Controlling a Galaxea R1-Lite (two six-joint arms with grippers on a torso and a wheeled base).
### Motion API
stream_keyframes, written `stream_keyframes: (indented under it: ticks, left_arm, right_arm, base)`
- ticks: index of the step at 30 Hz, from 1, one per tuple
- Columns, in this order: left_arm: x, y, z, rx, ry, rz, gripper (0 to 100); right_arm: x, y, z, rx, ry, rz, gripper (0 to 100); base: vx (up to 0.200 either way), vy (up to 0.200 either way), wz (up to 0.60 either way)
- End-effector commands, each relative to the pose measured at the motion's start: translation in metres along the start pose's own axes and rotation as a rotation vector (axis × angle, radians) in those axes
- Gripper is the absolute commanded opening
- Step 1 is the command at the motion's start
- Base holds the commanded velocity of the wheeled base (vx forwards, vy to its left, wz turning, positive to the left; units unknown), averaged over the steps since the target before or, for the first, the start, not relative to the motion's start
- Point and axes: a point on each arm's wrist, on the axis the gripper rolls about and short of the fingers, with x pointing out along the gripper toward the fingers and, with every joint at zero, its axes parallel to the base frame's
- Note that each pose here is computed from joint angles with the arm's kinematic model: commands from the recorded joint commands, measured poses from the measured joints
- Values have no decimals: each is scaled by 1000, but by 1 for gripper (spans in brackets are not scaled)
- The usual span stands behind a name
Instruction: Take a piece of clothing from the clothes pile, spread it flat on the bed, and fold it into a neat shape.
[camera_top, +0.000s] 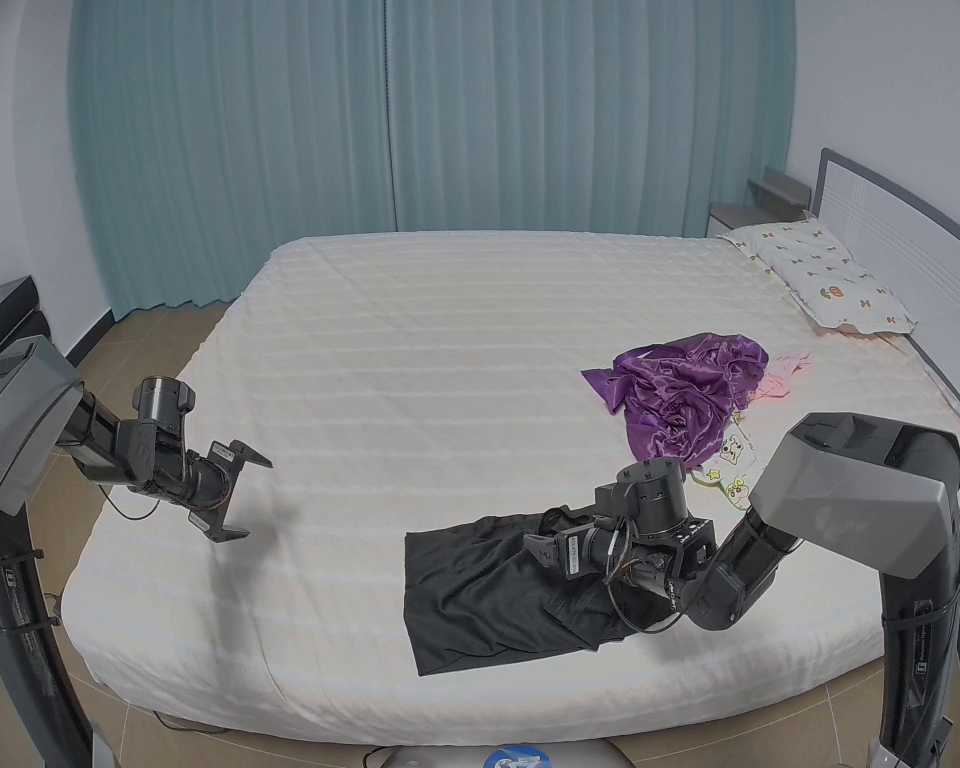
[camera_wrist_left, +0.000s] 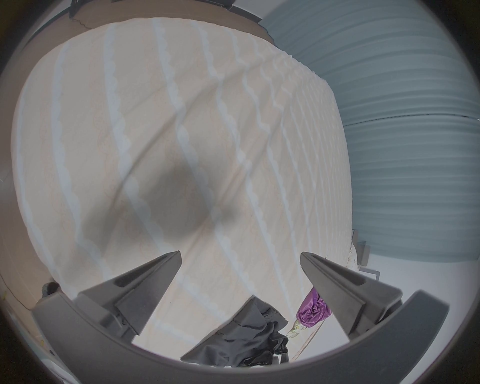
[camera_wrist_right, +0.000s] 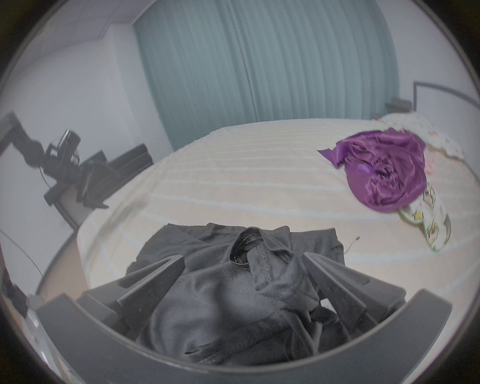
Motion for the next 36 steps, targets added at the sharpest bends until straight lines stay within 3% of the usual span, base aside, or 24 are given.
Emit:
stream_keyframes:
  ticks: [1, 4, 5, 14, 19, 28, 32, 33, 36]
  left_arm:
    - [1, 2, 0, -2, 0, 7, 100]
    - [1, 2, -1, -2, -1, 7, 100]
    - [1, 2, -1, -3, 0, 9, 100]
    - [1, 4, -2, -5, -1, 15, 100]
    - [1, 4, -2, -5, -2, 17, 100]
    - [2, 4, -1, -4, -3, 18, 100]
    - [2, 4, -1, -4, -3, 18, 100]
    - [2, 4, -1, -4, -3, 18, 100]
    - [2, 4, -1, -4, -3, 18, 100]
  right_arm:
    - [11, -5, 3, -51, 8, -48, 100]
    - [12, -7, -1, -78, 44, -62, 100]
    - [13, -9, -3, -80, 54, -68, 0]
    - [12, -30, 3, -31, 35, -147, 0]
    - [0, -47, 18, 169, -7, -157, 0]
    - [-12, -85, -2, 288, 58, -206, 0]
    - [-11, -88, -8, 374, 77, -173, 0]
    - [-6, -89, -15, 429, 92, -143, 0]
    - [2, -92, -21, 465, 83, -118, 0]
  base:
    - [0, 0, 0]
    - [0, 0, 0]
    - [0, 0, 0]
    - [0, 0, 0]
    - [0, 0, 0]
    - [0, 0, 0]
    - [0, 0, 0]
    - [0, 0, 0]
    - [0, 0, 0]
